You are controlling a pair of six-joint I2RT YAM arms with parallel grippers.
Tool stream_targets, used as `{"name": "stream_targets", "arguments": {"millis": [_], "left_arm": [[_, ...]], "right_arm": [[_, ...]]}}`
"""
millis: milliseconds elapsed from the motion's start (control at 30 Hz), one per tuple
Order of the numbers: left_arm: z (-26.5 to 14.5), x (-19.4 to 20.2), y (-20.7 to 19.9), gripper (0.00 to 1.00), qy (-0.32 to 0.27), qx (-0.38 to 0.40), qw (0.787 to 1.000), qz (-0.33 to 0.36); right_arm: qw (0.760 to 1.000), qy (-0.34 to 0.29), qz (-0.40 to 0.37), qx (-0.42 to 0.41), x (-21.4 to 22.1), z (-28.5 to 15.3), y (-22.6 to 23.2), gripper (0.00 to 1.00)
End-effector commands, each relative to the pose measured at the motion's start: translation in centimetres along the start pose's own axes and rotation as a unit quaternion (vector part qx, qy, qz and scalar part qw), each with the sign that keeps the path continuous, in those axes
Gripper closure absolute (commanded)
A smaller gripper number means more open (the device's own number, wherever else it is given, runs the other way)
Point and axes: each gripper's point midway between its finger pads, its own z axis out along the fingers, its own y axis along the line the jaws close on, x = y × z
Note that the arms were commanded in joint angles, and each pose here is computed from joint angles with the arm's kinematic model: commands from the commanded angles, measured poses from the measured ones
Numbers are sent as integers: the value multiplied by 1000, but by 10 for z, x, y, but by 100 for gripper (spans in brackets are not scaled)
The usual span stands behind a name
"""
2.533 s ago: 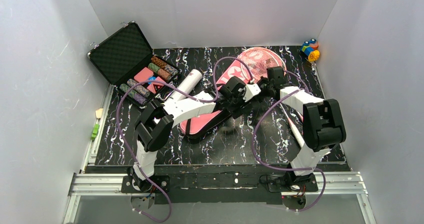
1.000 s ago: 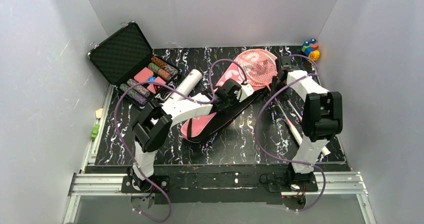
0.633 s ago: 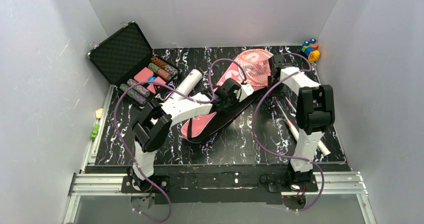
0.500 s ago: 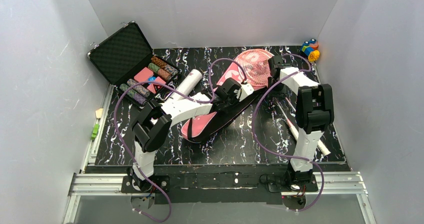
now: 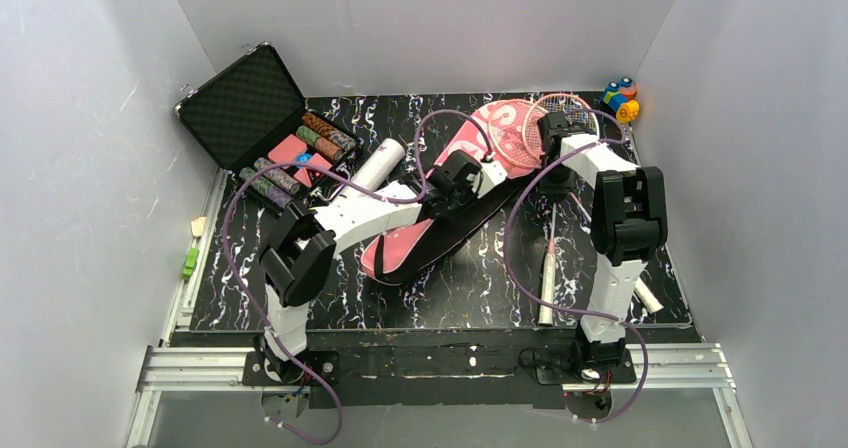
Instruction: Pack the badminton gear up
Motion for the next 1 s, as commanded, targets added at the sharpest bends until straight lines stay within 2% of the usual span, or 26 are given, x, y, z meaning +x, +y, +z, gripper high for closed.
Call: {"name": "stream_targets", "arguments": {"millis": [0,267,400,667,967], "left_arm": [[-71,-64,36,100,-89,-37,995,-22],[-137,-108,67,100,-135,-65,989,-19],[-157,-116,75,100,-145,-75,986,-17],[-164,-95,86,100,-128,-98,987,-18],[-193,-74,156,100,-130,-168,975,-66]], "right_arm": [[998,-58,39,5,-28,-31,-13,99],[996,-72,49,11,-37,-43,-20,99],[994,-89,61,-2,-45,-64,-20,99],[984,-154,80,-34,-72,-137,-29,99],[974,-187,76,-105,-64,-189,-22,99]]}}
